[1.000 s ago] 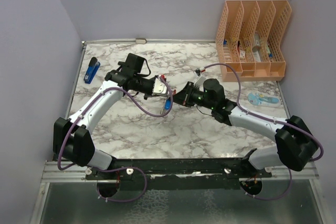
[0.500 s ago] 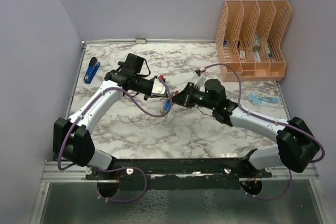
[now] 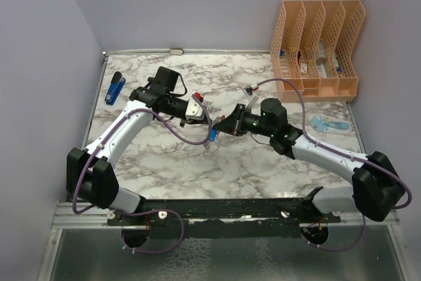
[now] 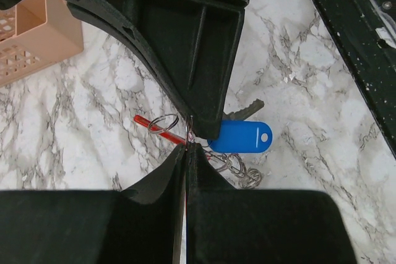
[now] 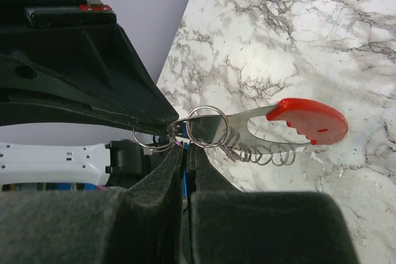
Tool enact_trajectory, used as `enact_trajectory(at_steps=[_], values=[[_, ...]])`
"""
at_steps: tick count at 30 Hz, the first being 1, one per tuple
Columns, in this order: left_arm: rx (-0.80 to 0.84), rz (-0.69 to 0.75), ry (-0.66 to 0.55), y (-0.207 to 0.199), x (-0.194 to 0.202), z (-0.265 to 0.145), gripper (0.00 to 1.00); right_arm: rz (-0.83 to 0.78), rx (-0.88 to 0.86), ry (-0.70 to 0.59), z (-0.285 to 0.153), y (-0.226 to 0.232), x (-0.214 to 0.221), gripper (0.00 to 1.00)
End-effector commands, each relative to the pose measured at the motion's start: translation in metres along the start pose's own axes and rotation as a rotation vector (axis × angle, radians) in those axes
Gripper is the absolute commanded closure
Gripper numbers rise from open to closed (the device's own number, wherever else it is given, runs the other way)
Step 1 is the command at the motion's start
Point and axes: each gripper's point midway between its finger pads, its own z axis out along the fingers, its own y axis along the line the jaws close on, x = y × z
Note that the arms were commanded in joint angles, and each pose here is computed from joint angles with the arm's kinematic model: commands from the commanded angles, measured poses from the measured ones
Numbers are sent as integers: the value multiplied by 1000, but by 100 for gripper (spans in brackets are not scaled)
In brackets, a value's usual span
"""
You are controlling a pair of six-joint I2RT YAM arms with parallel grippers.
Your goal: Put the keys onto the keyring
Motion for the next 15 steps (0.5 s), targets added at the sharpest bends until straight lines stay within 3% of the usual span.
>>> enact_trajectory(at_steps=[1, 5, 10, 15], values=[[79, 58, -191, -21, -47, 0, 100, -47, -49, 4, -6, 20, -8, 99], [99, 50, -221, -28, -49, 1, 100, -69, -48, 30, -11, 25, -7, 94], [123, 34, -250, -36, -50, 1, 100, -121, -19, 39, -21, 30, -10, 78], [139, 20, -270, -40, -49, 2, 100, -193, 17, 35, -34, 37, -19, 75]])
